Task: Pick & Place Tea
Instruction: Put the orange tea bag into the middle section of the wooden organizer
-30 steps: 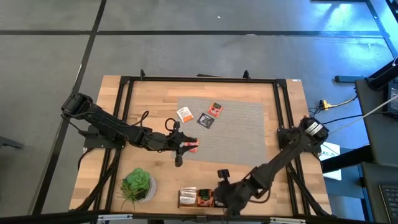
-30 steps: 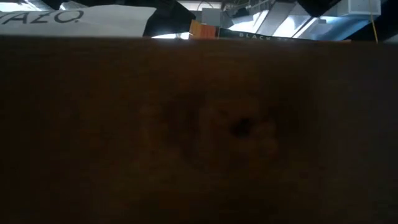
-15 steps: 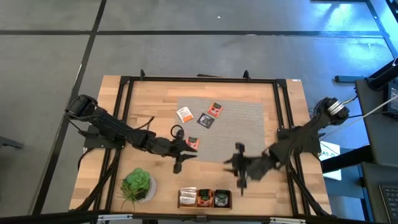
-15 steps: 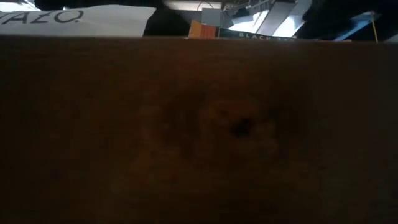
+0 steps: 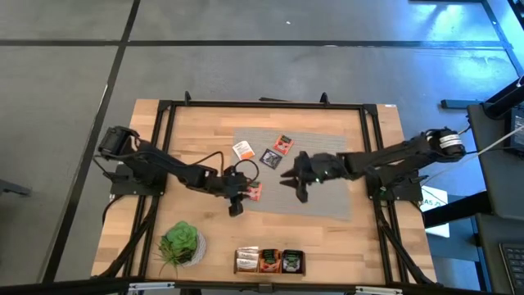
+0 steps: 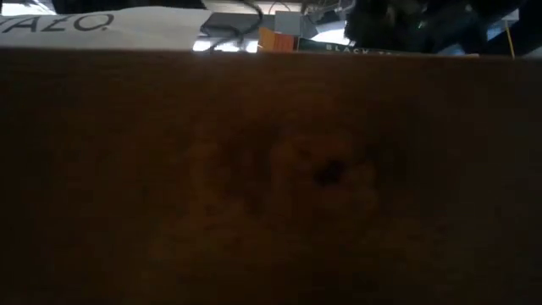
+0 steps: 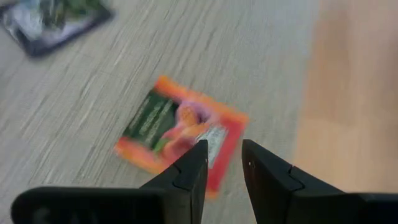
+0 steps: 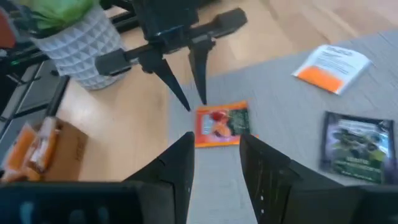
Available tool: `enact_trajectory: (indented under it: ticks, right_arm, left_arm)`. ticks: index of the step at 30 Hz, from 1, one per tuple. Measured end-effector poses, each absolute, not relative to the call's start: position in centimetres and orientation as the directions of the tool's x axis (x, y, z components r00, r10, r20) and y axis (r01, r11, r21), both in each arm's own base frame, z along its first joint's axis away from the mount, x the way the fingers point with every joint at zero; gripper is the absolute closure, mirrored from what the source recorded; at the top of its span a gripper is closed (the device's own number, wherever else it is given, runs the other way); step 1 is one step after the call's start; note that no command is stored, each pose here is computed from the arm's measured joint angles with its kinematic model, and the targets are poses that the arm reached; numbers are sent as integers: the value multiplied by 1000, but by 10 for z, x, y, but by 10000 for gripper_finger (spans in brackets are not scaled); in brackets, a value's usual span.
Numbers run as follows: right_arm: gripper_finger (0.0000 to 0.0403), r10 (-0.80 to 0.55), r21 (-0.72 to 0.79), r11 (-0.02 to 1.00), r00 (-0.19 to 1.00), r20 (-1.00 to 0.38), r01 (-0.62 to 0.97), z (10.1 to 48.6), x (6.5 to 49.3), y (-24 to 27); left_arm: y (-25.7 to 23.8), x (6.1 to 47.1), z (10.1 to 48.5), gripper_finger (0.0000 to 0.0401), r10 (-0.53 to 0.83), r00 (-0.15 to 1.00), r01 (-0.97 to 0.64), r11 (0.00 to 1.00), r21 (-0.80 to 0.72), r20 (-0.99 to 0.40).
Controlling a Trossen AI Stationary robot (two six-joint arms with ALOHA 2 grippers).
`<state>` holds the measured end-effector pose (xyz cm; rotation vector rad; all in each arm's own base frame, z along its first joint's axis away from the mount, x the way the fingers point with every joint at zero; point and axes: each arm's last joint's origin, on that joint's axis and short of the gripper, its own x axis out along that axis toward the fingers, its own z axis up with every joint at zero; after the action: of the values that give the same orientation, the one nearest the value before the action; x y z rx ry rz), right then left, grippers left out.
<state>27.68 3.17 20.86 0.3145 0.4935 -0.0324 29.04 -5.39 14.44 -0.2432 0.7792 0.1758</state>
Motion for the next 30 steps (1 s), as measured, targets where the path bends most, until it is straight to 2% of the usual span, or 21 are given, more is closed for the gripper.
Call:
enact_trajectory:
  ticks: [4, 10, 14, 23, 30]
  right_arm:
    - [256, 40, 305, 944, 870, -491, 128, 199, 284, 16]
    - [181, 7, 342, 919, 855, -519, 199, 172, 301, -3]
    - [147, 51, 450, 862, 844, -533, 232, 161, 318, -15]
    - [154, 193, 567, 783, 768, -611, 255, 119, 352, -32]
    - [175, 230, 587, 762, 733, -640, 274, 111, 370, -34]
  left_arm:
    - [-46, 293, 128, 305, 57, 650, -257, 955, -149, -757]
    - [-37, 298, 112, 304, 38, 616, -271, 948, -167, -787]
    - [-34, 299, 109, 304, 27, 607, -275, 945, -178, -794]
    - [-34, 299, 109, 302, 30, 613, -265, 949, -169, -790]
    - [-34, 299, 109, 304, 39, 617, -263, 952, -159, -786]
